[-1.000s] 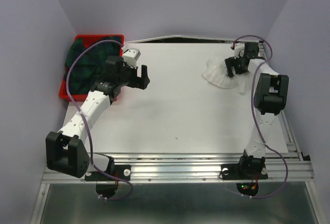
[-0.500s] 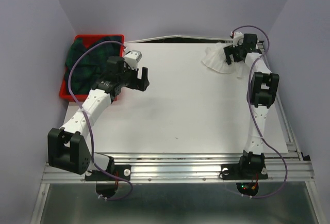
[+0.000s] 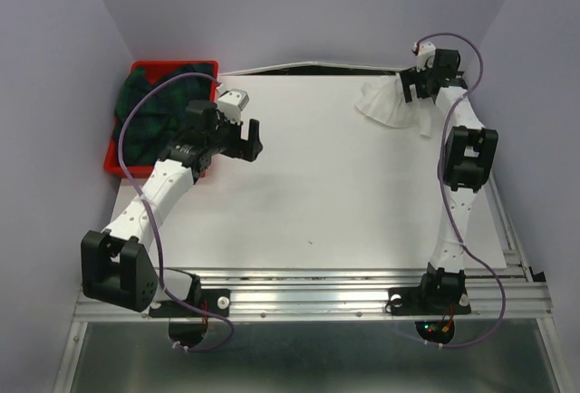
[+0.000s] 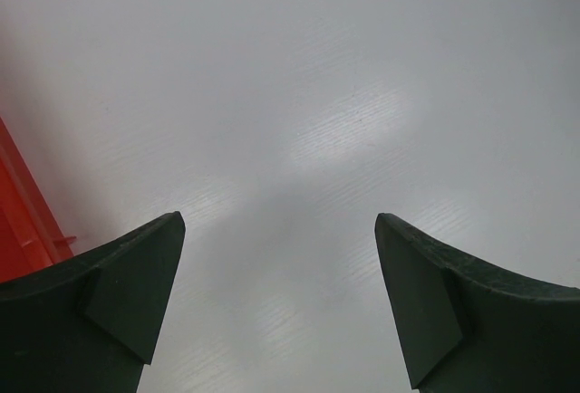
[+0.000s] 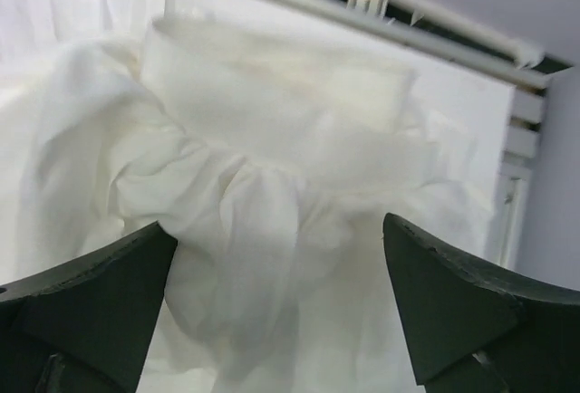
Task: Fold and stack the skirts
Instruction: Neatly place the folded skirt to the corner
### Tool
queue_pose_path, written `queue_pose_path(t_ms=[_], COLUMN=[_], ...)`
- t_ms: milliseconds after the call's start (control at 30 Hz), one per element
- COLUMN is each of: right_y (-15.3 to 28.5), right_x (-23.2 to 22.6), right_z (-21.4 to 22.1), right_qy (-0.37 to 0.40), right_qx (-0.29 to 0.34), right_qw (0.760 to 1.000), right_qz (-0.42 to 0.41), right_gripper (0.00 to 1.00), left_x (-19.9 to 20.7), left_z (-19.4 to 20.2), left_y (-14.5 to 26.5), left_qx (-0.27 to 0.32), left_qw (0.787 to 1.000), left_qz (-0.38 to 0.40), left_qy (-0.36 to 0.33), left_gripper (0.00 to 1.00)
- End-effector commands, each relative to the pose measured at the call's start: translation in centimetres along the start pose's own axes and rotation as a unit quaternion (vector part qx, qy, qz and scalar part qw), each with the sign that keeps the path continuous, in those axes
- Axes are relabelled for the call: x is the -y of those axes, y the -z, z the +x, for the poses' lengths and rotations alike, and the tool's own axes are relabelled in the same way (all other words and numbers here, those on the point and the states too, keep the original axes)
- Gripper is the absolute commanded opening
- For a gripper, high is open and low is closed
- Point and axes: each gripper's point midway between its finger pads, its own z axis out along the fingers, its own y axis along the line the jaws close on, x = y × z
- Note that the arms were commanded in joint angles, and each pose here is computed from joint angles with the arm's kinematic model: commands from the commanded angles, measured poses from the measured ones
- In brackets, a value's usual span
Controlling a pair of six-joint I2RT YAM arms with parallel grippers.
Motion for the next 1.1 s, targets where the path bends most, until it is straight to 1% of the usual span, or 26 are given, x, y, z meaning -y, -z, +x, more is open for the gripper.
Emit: queue_pose_path(t_ms=[0,33,67,133,200,267,300,333,367,433,467,500,533,567,600,633,667,733,767,833,867,933,967,1000,1033,1067], right_y=[9.7,11.9,12.9,15.9,17.8,19.2,21.0,22.0,23.9,25.7,27.3,29.0,28.6,30.6,30.9,29.9,30.1,30.2,30.1,29.8,29.6,29.2,29.1,29.0,28.8,28.8], right_x=[5.0,5.1,5.1,4.6,4.2,2.6,2.1,1.6,0.9,-0.7,-1.9,-2.4,-4.0,-5.2,-5.9,-7.7,-8.9,-10.2,-11.6,-12.5,-13.7,-14.7,-15.1,-15.9,-16.0,-16.2], right_z=[-14.7,-17.1,-18.1,-20.5,-21.5,-21.8,-22.4,-22.4,-22.0,-21.2,-19.6,-19.9,-17.8,-16.5,-15.2,-11.9,-9.9,-6.7,-3.5,-0.3,2.6,5.2,6.2,7.9,8.3,8.8], right_qy=[-0.024,-0.022,-0.034,-0.030,-0.036,-0.037,-0.036,-0.036,-0.042,-0.037,-0.043,-0.035,-0.035,-0.055,-0.054,-0.065,-0.080,-0.097,-0.111,-0.119,-0.129,-0.142,-0.147,-0.158,-0.160,-0.164], right_qx=[0.191,0.221,0.234,0.261,0.272,0.270,0.277,0.275,0.266,0.257,0.234,0.241,0.214,0.192,0.179,0.139,0.113,0.084,0.054,0.024,-0.004,-0.028,-0.035,-0.052,-0.050,-0.053], right_qw=[0.979,0.973,0.969,0.964,0.961,0.962,0.960,0.961,0.963,0.964,0.969,0.967,0.970,0.971,0.973,0.974,0.973,0.973,0.972,0.973,0.970,0.967,0.966,0.963,0.963,0.962], right_qz=[0.072,0.069,0.065,0.047,0.034,0.004,-0.006,-0.015,-0.027,-0.056,-0.073,-0.081,-0.113,-0.129,-0.137,-0.168,-0.183,-0.191,-0.198,-0.198,-0.205,-0.208,-0.209,-0.212,-0.209,-0.211], right_gripper=[1.00,1.00,1.00,1.00,1.00,1.00,1.00,1.00,1.00,1.00,1.00,1.00,1.00,1.00,1.00,1.00,1.00,1.00,1.00,1.00,1.00,1.00,1.00,1.00,1.00,1.00], left_x=[0.3,0.2,0.2,0.0,-0.4,-0.5,-0.6,-0.6,-0.6,-0.9,-1.3,-1.3,-1.4,-1.6,-1.8,-2.1,-2.2,-3.1,-3.5,-3.8,-3.9,-3.4,-3.4,-3.2,-3.3,-3.3], left_z=[-2.1,-2.0,-2.2,-2.5,-2.7,-3.2,-3.9,-3.5,-4.3,-5.0,-5.8,-6.3,-6.9,-7.7,-7.9,-8.1,-8.1,-7.5,-6.9,-5.7,-4.4,-3.3,-1.7,-1.5,-0.4,-0.2], left_y=[2.2,2.3,2.4,2.8,2.9,3.1,3.2,3.0,3.0,2.7,2.5,2.5,2.6,2.6,2.5,2.4,2.1,1.2,0.8,0.0,-0.5,-0.5,-0.8,-0.7,-0.7,-0.6], left_qx=[0.048,0.048,0.051,0.056,0.056,0.058,0.061,0.053,0.054,0.051,0.047,0.047,0.050,0.062,0.068,0.073,0.076,0.063,0.054,0.038,0.030,0.030,0.016,0.019,0.010,0.011], left_qw=[0.999,0.999,0.998,0.998,0.998,0.998,0.997,0.998,0.998,0.998,0.998,0.997,0.997,0.995,0.994,0.993,0.992,0.990,0.990,0.991,0.992,0.993,0.994,0.994,0.994,0.994], left_qz=[-0.004,-0.007,-0.009,-0.018,-0.032,-0.034,-0.036,-0.033,-0.030,-0.035,-0.043,-0.043,-0.043,-0.049,-0.053,-0.058,-0.060,-0.072,-0.080,-0.079,-0.075,-0.067,-0.064,-0.063,-0.064,-0.065], left_qy=[-0.020,-0.021,-0.021,-0.012,-0.001,-0.006,-0.009,-0.011,-0.018,-0.020,-0.025,-0.033,-0.041,-0.056,-0.063,-0.072,-0.083,-0.099,-0.100,-0.102,-0.098,-0.096,-0.092,-0.093,-0.091,-0.091], left_gripper=[0.98,0.98,0.98,0.98,0.98,0.98,0.98,0.98,0.98,0.98,0.98,0.98,0.98,0.98,0.98,0.98,0.98,0.98,0.98,0.98,0.98,0.98,0.98,0.98,0.98,0.98])
